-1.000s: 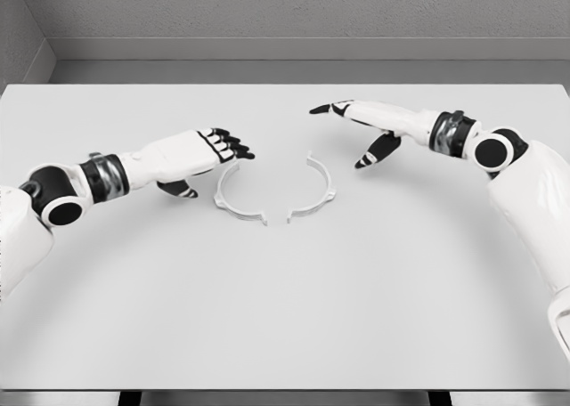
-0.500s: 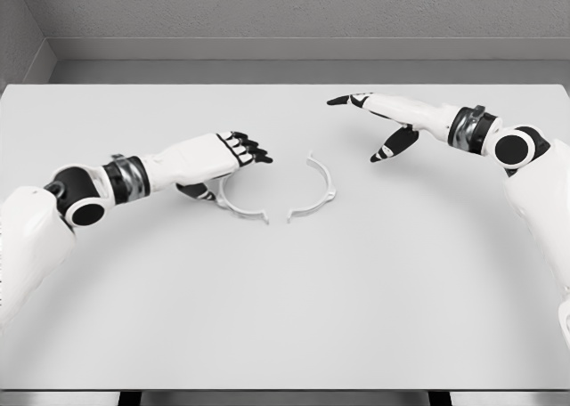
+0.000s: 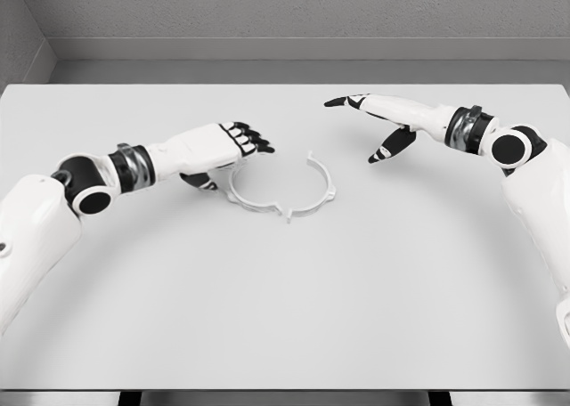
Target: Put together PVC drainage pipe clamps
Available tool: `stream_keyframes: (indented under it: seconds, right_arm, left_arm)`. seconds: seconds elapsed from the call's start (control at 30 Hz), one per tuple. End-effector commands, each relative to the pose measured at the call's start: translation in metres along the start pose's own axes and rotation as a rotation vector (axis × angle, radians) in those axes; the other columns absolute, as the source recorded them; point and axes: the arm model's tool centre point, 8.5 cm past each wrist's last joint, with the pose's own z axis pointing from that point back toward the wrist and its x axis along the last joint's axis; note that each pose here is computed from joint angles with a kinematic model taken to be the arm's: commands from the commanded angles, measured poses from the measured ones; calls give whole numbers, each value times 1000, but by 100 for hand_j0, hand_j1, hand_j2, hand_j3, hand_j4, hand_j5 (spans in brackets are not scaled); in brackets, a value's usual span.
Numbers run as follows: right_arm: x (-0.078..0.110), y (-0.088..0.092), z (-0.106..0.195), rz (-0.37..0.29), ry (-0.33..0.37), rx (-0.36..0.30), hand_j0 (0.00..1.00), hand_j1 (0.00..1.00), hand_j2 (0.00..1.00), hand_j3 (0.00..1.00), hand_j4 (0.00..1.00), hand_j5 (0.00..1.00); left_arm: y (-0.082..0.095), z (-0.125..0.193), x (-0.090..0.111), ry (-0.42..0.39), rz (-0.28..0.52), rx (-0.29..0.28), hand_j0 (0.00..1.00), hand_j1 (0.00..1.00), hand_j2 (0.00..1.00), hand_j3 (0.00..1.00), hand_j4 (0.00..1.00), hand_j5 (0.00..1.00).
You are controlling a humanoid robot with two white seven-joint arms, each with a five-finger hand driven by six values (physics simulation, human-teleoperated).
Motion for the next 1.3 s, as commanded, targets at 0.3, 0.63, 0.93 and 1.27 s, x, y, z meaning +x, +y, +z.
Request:
stream_keyframes:
  seconds: [0.3,0.63,0.93,1.27]
  right_arm:
    - [0,0,0,-5,-1,-1,100,100,100,100,100,100]
    - [0,1,0,-5,-1,3,100,100,100,100,100,100]
    - [0,1,0,-5,0,1,100,100,100,100,100,100]
    - [0,3,-1,-6,-1,3,100,100,100,100,100,100]
  left_arm:
    - [3,-11,-8,24,-5,-15,100,100,100,100,100,100]
    - [8,-20,-7,18,2,-5,100,100,100,100,100,100]
    - [8,-30,-1,9,-6,-9,100,100,100,100,100,100]
    - [17,-48,14,-31,-12,9,100,100,100,100,100,100]
